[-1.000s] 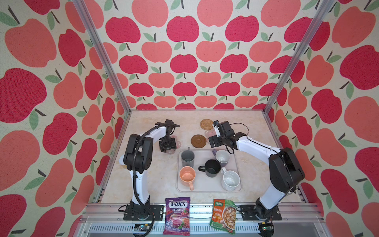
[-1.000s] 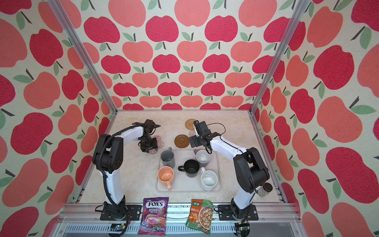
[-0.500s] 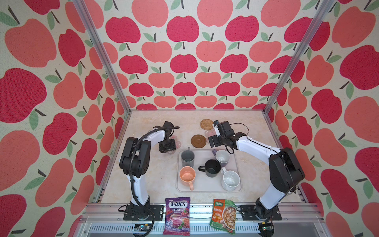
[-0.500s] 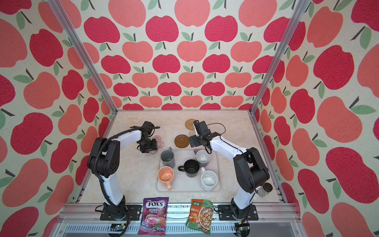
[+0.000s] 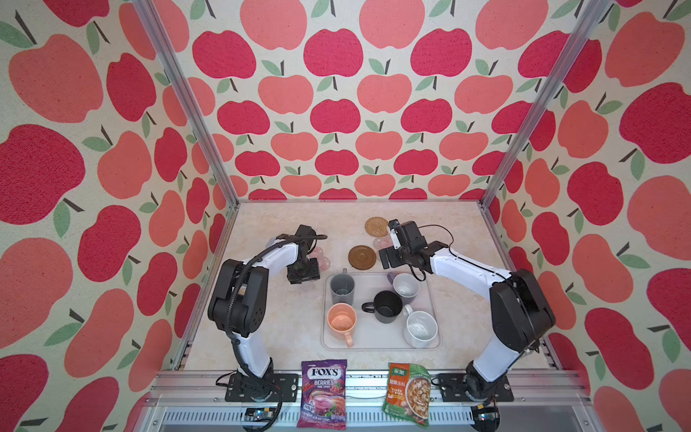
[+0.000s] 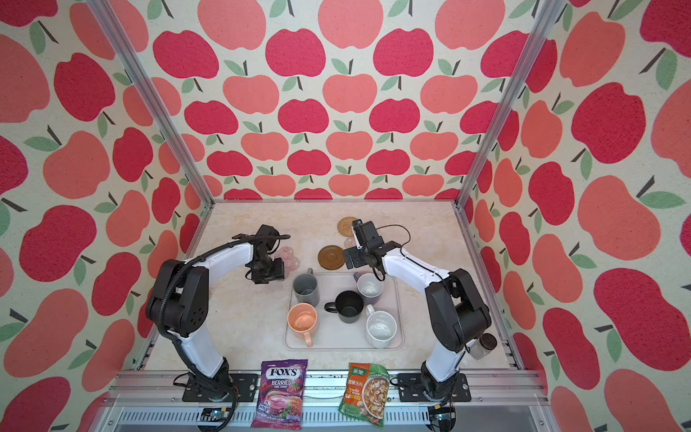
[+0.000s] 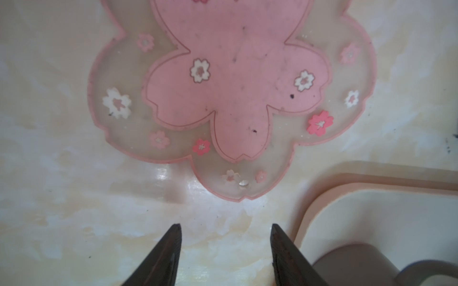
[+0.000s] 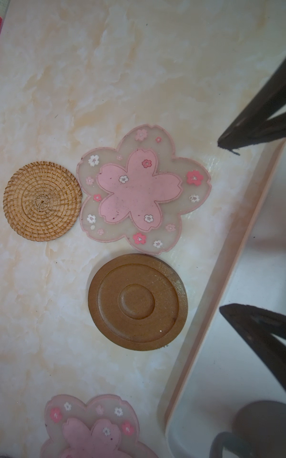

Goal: Place cups on coasters
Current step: Move the coaster to the top-left of the table.

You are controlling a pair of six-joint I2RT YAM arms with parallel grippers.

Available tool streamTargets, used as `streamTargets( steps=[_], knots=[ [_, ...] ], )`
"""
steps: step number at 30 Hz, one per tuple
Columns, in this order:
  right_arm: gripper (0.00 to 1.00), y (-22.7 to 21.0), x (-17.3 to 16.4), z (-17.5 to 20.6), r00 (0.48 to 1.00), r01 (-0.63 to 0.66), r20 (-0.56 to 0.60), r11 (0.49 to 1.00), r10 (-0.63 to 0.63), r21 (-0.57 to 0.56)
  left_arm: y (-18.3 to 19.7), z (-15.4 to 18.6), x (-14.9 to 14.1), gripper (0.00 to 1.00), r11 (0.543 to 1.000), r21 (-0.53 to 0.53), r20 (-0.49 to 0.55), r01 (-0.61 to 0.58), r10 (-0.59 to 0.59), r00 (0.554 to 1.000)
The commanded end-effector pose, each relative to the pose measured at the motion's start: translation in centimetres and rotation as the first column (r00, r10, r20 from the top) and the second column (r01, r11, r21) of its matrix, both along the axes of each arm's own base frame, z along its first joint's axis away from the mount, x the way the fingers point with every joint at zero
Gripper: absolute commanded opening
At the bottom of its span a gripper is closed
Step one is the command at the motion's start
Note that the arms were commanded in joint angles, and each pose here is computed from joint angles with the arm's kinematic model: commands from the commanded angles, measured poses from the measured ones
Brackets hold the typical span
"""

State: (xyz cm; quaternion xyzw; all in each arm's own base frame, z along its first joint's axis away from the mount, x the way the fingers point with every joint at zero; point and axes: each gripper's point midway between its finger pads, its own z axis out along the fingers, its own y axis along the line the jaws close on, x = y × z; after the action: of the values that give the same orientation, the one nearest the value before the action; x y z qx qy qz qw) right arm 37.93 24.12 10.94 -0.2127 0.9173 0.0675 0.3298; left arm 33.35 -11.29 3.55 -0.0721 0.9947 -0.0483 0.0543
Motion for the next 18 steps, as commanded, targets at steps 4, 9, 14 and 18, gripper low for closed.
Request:
streamTargets(
  steps=[4,9,14,18],
  knots=[
    [0.99,-0.1,-0.9,-0.4,1.0,0.004,-0.018,1.0,-0.004,-0.003,0.0,-1.5,-0.5,0.6,0.997,0.066,-0.063,0.051,-0.047,0.997],
    [0.99,-0.4,-1.0,-0.7,1.0,0.006,-0.017,1.0,-0.006,-0.016,0.1,-2.3,-0.2,0.6,0.995,0.08,-0.074,0.057,-0.051,0.996],
    [0.99,-0.4,-1.1,-1.1,1.0,0.006,-0.029,1.0,-0.006,-0.018,0.6,-3.2,0.5,0.59,0.991,0.127,-0.094,0.052,-0.04,0.995],
    [0.99,-0.6,-1.2,-1.2,1.0,0.006,-0.026,1.0,-0.007,-0.03,1.0,-3.9,1.4,0.59,0.992,0.126,-0.09,0.03,-0.019,0.996]
  ],
)
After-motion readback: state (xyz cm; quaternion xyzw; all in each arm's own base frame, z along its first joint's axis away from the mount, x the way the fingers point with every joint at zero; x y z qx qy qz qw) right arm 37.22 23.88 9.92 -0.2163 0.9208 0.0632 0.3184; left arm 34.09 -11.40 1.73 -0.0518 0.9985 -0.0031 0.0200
